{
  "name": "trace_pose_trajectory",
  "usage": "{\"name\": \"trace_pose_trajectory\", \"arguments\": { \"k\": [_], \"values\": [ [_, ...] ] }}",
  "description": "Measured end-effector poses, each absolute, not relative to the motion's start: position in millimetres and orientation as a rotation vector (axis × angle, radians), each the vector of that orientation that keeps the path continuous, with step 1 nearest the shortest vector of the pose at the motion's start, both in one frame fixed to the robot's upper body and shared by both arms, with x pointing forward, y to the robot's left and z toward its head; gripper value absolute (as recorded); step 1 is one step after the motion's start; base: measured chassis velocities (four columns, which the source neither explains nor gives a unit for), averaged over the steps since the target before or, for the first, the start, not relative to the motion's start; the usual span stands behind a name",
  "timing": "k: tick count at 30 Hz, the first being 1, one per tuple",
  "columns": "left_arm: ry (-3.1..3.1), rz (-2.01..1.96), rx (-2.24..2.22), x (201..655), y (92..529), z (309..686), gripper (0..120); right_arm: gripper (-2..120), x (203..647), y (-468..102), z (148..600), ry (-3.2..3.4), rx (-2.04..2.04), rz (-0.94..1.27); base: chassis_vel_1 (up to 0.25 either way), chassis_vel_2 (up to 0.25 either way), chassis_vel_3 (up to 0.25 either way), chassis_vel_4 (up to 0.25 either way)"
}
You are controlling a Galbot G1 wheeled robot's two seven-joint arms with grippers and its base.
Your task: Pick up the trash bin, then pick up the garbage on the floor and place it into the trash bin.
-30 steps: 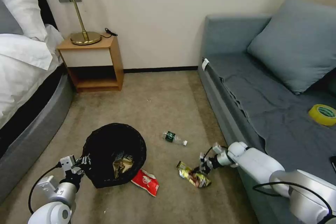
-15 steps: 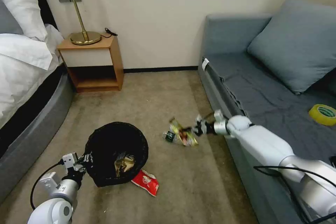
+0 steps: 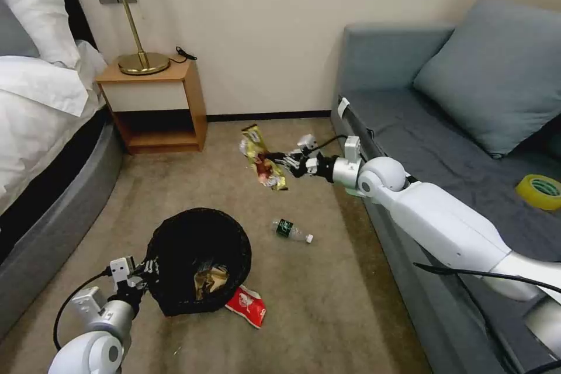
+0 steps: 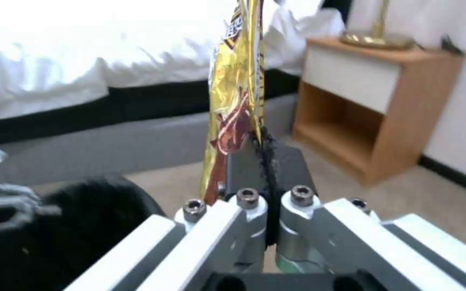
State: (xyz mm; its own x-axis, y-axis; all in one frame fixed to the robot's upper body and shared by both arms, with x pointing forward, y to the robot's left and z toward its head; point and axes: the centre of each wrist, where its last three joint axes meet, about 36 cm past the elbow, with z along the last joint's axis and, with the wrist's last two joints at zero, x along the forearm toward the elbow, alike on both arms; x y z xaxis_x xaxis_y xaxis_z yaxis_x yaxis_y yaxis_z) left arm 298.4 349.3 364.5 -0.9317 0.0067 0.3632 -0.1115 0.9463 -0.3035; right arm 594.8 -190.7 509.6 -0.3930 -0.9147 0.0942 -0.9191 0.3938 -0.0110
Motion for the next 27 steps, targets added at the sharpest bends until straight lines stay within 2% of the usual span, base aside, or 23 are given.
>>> {"name": "trace_pose_trajectory", "arguments": {
  "k": [5, 13, 27],
  "values": [
    [-2.733, 0.461, 0.06, 297, 345, 369, 4, 0, 554, -153, 508, -2.549, 1.807, 0.112, 0.0, 0.0, 0.0, 0.0],
    [-2.736, 0.473, 0.043, 290, 340, 377, 4, 0, 505, -113, 468, -2.439, 1.899, 0.113, 0.0, 0.0, 0.0, 0.0],
    [-2.744, 0.499, 0.038, 283, 332, 385, 4, 0, 481, -96, 426, -2.347, 1.91, 0.201, 0.0, 0.0, 0.0, 0.0]
  ]
}}
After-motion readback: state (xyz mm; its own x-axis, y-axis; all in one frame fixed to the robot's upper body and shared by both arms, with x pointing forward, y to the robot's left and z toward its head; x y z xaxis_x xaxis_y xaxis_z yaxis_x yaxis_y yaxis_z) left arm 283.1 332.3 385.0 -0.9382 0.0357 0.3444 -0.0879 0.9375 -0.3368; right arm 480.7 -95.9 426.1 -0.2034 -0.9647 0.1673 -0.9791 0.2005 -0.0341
